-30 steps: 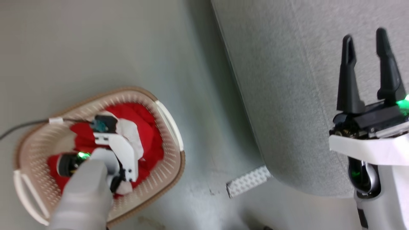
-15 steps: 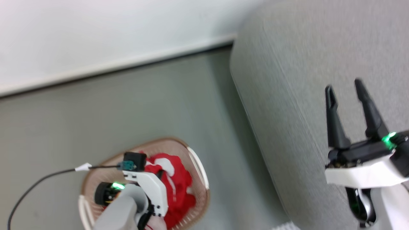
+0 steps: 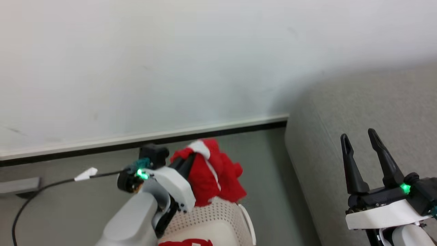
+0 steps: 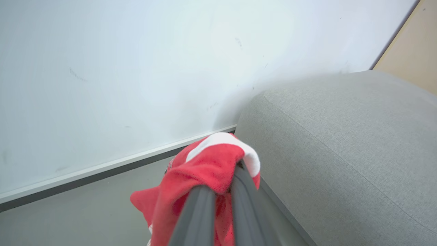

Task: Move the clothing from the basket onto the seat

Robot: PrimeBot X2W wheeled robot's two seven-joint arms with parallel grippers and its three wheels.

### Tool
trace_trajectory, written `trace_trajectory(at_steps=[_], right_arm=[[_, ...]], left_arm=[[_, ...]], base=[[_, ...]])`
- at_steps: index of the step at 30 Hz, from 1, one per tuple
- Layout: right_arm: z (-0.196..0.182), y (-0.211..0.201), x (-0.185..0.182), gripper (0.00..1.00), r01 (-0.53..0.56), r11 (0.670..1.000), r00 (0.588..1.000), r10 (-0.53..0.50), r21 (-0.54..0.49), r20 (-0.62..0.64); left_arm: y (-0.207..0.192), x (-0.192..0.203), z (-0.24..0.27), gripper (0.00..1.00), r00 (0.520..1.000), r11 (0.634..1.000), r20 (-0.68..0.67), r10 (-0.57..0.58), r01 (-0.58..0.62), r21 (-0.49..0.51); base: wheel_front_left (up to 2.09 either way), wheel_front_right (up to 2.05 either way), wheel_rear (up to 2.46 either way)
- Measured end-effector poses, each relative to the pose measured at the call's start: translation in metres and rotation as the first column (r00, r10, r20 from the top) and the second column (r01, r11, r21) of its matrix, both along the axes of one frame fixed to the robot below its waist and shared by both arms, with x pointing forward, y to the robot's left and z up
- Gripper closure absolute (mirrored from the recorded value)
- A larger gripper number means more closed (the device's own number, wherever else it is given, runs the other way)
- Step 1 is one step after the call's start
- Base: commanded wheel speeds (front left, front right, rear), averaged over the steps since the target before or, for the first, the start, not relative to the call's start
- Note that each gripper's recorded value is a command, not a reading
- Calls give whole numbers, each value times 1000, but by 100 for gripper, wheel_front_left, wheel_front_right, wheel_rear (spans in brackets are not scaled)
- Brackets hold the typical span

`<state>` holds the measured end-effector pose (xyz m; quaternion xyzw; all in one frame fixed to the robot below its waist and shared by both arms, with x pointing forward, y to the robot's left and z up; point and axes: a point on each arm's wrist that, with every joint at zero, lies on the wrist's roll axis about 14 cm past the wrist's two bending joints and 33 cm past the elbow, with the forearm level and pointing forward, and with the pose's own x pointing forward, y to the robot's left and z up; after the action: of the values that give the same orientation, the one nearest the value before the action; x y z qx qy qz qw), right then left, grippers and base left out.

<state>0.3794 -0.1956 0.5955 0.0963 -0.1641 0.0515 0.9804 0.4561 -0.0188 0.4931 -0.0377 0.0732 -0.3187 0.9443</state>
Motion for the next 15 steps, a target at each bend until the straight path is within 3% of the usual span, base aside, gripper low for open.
trace_trajectory(at_steps=[7,15], right_arm=[[4,26,-6,0,-73,997,997,73,-1,13],[-7,41,-12,0,-117,993,993,117,-2,-19]], left_arm=[[26,7,95,100,969,997,241,59,-43,-68],[24,1,166,100,921,993,383,66,-24,-113]], base=[[0,0,0],[0,0,0]])
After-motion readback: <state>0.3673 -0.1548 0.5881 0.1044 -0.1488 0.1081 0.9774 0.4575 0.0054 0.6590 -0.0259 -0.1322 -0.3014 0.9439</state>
